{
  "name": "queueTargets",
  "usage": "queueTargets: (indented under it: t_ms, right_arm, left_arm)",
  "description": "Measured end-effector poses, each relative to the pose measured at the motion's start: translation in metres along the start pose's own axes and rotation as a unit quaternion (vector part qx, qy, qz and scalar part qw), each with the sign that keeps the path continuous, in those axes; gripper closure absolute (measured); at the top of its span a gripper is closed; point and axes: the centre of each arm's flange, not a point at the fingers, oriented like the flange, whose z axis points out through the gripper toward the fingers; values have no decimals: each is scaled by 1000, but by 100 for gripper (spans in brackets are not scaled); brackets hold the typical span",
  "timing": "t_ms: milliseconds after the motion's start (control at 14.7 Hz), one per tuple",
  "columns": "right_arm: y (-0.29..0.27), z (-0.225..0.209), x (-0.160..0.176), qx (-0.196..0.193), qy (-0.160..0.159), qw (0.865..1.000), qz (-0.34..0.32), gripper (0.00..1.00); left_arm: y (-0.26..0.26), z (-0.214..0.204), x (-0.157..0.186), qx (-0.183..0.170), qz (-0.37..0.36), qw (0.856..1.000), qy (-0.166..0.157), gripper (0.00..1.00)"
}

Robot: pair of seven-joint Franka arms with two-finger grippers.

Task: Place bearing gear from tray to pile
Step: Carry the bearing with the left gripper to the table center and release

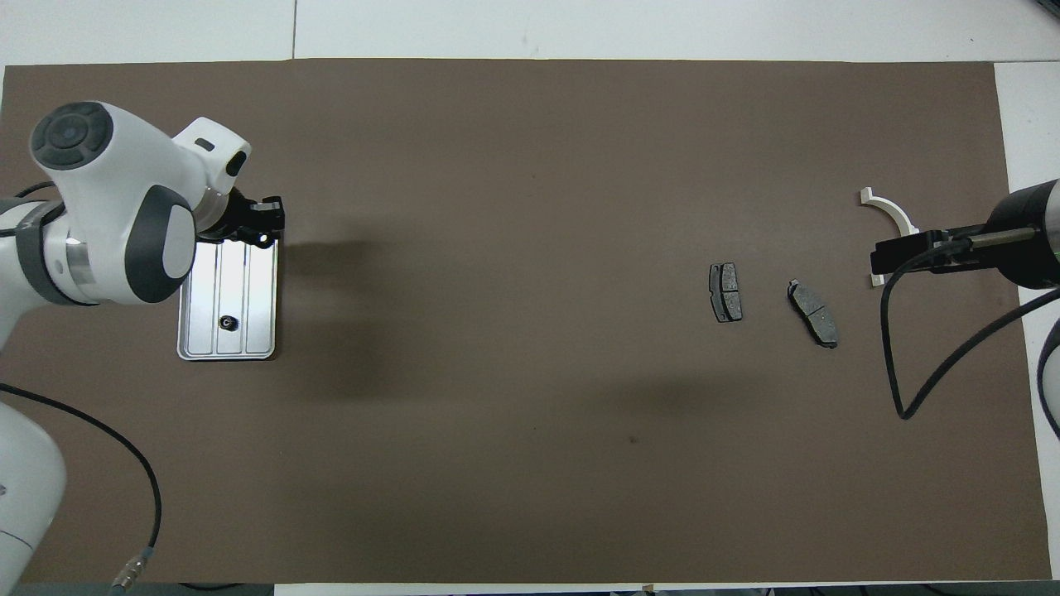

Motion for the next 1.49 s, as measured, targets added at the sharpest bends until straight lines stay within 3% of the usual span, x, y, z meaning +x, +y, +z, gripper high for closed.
queueTargets:
  t_ms: [272,543,1019,1290,1494]
  right_arm:
    - [-1,0,0,0,0,1000,-1,0]
    - [-1,0,0,0,0,1000,-1,0]
    - [-2,0,0,0,0,1000,-1,0]
    - [-2,0,0,0,0,1000,-1,0]
    - [-2,0,0,0,0,1000,-1,0]
  left_arm:
    - [135,-8,-58,-6,-51,999,6,65]
    - [212,7,-102,-7,-82,997,5,65]
    - [256,60,-124,7,-114,993,-5,65]
    - [259,60,-121,4,-125,992,-2,65]
    - [260,59,-121,2,-131,991,0,55]
